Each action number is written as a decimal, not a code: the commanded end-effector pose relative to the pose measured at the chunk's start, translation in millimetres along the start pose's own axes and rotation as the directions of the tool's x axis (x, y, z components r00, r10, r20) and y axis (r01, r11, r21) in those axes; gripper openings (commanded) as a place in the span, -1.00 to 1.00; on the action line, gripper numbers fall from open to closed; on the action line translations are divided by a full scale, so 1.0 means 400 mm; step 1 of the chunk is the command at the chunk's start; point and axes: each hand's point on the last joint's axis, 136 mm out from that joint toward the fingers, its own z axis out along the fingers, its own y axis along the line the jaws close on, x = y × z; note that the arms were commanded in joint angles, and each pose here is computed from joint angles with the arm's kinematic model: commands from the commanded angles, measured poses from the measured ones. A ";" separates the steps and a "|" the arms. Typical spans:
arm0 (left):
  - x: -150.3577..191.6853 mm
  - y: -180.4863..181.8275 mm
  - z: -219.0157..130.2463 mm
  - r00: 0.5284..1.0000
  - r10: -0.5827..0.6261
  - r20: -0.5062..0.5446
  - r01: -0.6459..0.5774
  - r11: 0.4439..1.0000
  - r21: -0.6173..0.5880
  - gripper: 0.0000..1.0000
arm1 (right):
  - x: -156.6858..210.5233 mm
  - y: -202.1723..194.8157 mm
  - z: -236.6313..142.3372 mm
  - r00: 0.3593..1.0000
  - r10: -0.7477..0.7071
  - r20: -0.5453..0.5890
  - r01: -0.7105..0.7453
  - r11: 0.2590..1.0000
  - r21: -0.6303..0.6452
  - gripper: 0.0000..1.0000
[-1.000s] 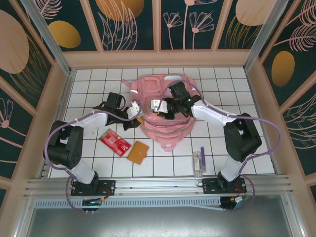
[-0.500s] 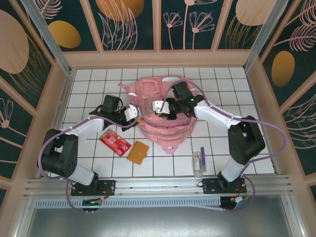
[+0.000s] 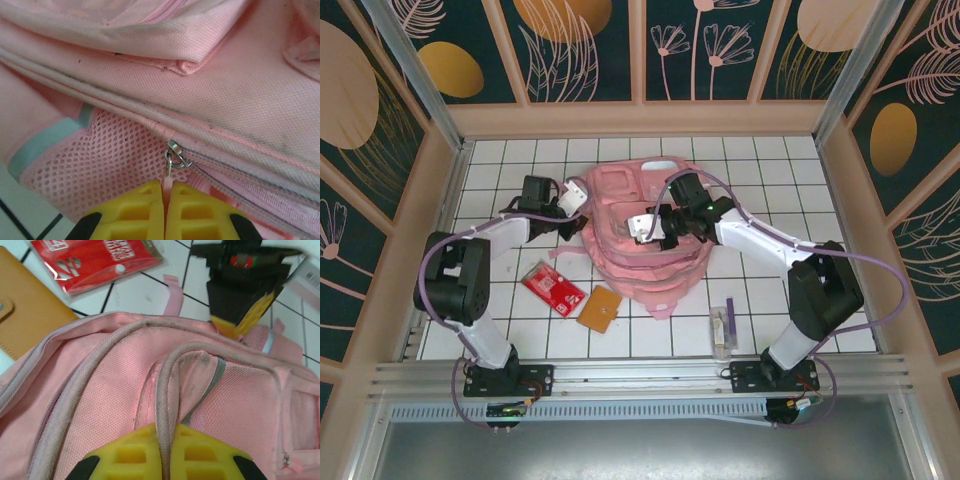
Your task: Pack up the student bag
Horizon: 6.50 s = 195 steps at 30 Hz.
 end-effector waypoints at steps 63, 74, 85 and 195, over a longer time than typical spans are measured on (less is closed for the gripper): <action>-0.577 -0.092 -0.310 0.566 -0.092 0.819 0.219 0.975 -0.042 -1.00 | 0.194 0.103 -0.215 -0.077 0.961 0.265 -0.908 -0.178 0.380 0.54; -0.426 -0.146 -0.092 0.747 -0.334 0.574 0.286 0.942 0.177 -0.86 | -0.019 0.233 0.042 -0.001 1.000 -0.030 -0.988 0.004 0.154 0.45; -0.303 -0.281 -0.156 0.850 -0.453 0.269 0.348 0.866 0.358 0.04 | -0.117 0.377 0.192 -0.165 0.966 -0.197 -0.976 -0.131 0.174 0.42; -0.086 -0.539 -0.278 0.584 -0.714 -0.386 0.800 0.427 0.422 -0.96 | -0.090 0.251 -0.111 -0.116 0.993 0.018 -0.976 -0.110 -0.187 0.45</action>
